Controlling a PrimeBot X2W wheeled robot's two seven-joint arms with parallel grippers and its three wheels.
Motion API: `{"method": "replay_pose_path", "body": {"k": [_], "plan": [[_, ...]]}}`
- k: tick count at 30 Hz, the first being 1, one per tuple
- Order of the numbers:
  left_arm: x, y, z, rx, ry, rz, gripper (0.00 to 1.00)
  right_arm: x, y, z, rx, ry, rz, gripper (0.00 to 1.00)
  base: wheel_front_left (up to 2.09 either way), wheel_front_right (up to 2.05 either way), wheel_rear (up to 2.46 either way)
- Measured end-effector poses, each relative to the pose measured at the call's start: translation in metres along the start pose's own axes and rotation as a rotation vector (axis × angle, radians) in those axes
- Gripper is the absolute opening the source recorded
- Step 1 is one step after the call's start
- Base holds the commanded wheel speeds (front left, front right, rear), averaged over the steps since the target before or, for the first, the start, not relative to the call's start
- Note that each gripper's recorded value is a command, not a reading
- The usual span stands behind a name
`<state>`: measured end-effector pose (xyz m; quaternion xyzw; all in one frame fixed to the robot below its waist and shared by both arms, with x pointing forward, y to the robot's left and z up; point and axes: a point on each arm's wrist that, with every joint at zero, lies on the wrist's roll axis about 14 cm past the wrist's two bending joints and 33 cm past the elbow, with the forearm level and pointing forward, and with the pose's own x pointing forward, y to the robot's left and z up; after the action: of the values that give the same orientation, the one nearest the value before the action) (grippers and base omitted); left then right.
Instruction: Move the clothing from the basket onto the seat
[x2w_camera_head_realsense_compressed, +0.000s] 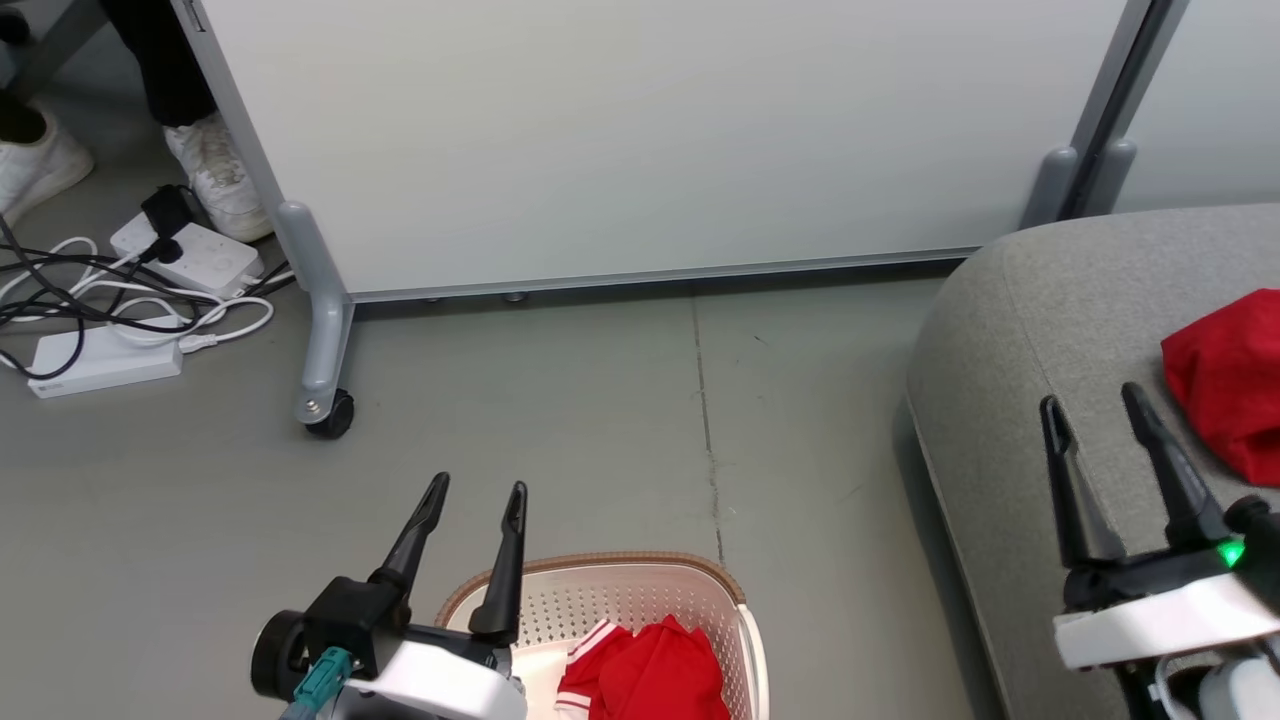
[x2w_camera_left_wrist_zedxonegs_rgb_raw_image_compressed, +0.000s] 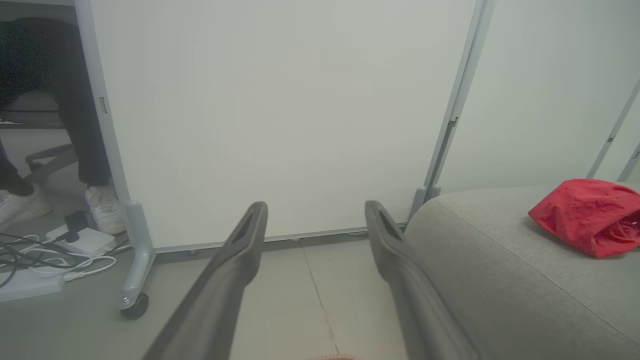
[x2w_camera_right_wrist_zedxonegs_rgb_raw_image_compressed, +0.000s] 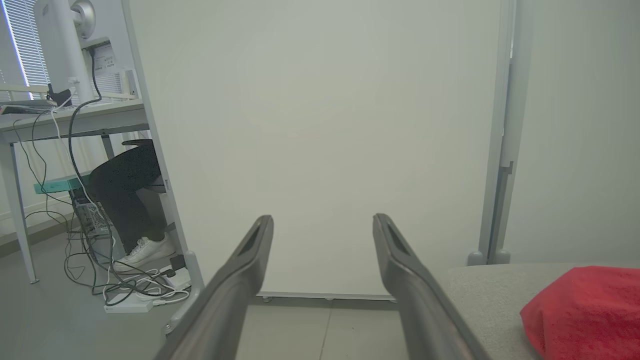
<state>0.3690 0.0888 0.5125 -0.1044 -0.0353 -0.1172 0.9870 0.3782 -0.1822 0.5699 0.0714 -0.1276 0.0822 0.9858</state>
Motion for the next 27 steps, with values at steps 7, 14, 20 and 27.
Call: {"method": "replay_pose_path", "body": {"k": [7,14,20,27], "plan": [[-0.012,0.033,-0.003,0.021,0.012,0.13,1.0,-0.01,0.023,-0.029,0.047,0.071,0.006,1.0,0.0,0.0,0.0],[-0.025,0.043,-0.03,0.008,0.097,0.159,1.0,-0.015,0.022,-0.046,0.082,0.116,-0.04,1.0,0.0,0.0,0.0],[-0.03,0.045,-0.038,-0.016,0.122,0.174,1.0,-0.02,0.026,-0.056,0.076,0.148,-0.039,1.0,0.0,0.0,0.0],[-0.028,0.043,-0.037,-0.018,0.118,0.173,1.0,-0.023,0.024,-0.06,0.074,0.161,-0.048,1.0,0.0,0.0,0.0]]}}
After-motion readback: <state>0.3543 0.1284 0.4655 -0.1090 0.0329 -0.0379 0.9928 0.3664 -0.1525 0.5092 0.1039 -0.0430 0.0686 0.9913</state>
